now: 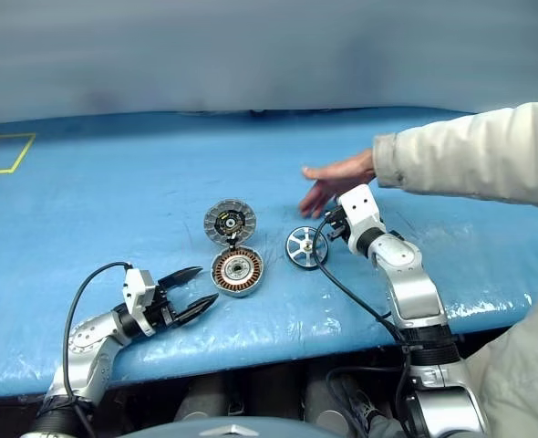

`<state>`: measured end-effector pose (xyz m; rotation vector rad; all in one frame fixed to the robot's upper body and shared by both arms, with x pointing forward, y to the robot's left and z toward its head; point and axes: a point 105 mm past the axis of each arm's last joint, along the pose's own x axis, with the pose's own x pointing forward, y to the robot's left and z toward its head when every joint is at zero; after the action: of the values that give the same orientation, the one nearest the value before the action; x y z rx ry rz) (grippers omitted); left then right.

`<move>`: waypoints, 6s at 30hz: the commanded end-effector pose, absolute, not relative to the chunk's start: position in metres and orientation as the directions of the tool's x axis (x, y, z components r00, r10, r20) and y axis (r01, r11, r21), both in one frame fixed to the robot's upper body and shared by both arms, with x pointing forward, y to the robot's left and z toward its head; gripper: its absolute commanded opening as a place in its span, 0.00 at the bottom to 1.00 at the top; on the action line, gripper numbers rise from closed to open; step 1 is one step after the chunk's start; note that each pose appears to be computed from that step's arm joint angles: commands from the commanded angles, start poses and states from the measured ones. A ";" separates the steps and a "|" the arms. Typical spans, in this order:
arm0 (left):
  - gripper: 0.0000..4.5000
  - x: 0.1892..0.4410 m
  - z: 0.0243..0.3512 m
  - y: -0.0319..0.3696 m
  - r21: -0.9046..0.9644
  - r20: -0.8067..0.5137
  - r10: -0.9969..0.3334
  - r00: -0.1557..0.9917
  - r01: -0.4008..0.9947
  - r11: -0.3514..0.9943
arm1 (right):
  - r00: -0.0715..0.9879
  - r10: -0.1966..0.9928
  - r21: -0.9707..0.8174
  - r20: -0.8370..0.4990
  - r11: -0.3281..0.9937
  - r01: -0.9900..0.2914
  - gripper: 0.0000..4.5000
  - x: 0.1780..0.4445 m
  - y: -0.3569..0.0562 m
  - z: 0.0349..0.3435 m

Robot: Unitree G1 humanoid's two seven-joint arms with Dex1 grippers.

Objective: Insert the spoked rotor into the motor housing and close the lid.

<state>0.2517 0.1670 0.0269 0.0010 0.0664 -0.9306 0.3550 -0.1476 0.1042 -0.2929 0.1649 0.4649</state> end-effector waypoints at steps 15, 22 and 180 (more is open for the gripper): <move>0.91 0.252 0.026 0.163 -0.019 -0.063 -0.808 0.586 0.809 0.588 | 0.731 0.567 -0.314 -0.379 0.665 -0.678 0.59 0.312 -0.128 0.095; 0.91 0.252 0.025 0.164 -0.021 -0.068 -0.807 0.586 0.808 0.589 | 0.716 0.569 -0.368 -0.404 0.615 -0.697 0.59 0.306 -0.124 0.095; 0.01 0.370 0.121 0.111 -0.006 0.074 -0.926 0.369 0.929 0.370 | 0.515 0.832 -0.044 -0.206 0.518 -0.854 0.00 0.255 -0.067 0.079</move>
<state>0.3738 0.1187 0.1048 -0.0623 -0.0265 -1.0979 0.2531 -0.0658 0.0631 -0.1252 0.2347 1.0289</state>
